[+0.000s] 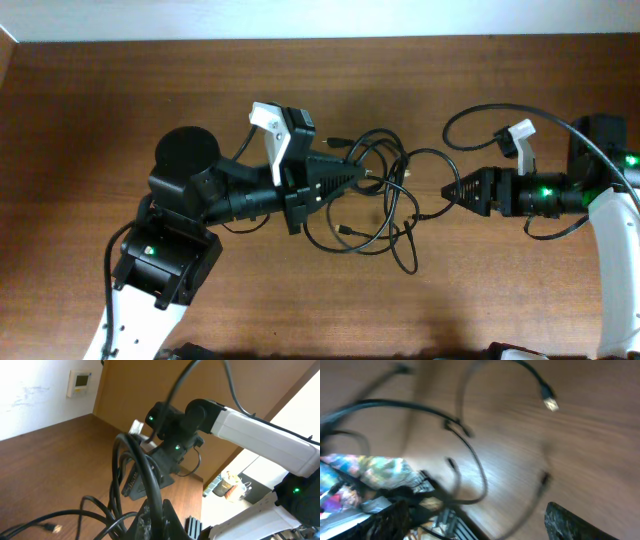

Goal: Untangle cables

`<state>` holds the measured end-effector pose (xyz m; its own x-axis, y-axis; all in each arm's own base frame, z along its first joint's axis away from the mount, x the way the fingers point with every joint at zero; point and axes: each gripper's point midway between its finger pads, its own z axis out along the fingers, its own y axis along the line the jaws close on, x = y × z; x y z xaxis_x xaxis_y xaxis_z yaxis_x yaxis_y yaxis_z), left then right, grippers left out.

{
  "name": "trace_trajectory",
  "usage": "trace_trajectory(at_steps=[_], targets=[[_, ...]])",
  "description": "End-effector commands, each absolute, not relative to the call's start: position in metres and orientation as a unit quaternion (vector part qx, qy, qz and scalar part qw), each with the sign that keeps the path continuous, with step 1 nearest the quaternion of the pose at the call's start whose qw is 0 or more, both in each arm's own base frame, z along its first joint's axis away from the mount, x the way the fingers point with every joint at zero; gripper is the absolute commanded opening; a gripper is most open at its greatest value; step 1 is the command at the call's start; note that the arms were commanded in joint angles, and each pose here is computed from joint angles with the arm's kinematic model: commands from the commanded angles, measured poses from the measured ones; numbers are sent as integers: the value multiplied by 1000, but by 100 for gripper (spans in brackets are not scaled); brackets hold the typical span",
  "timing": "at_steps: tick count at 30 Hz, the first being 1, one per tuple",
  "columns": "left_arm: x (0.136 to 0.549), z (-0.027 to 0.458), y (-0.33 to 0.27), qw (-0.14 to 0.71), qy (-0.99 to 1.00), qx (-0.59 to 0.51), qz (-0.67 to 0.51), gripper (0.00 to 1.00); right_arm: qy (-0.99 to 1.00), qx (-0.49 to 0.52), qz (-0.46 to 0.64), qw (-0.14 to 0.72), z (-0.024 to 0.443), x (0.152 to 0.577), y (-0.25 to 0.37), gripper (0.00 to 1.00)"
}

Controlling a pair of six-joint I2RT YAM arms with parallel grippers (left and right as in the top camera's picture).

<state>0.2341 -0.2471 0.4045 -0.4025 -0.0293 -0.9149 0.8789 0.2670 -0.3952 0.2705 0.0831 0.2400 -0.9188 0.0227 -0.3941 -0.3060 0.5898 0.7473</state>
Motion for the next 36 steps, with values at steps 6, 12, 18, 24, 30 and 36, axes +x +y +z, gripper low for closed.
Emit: trace_trajectory(at_steps=[6,12,18,24,30,36], targets=[[277,401,-228,489,715,220,-448,0,810,-110,540,201,274,252,105,83],[293,390,-235,475,736,178,-448,0,801,-151,553,174,276,238,129,82],[284,415,-258,482,707,152,-495,0,784,-209,561,162,277,229,157,83],[252,440,-295,498,664,185,-525,0,828,-158,519,143,259,250,149,82],[268,440,-285,527,674,143,-497,0,969,25,231,86,181,274,70,11],[304,439,-240,559,687,91,-454,0,987,117,66,86,164,275,12,14]])
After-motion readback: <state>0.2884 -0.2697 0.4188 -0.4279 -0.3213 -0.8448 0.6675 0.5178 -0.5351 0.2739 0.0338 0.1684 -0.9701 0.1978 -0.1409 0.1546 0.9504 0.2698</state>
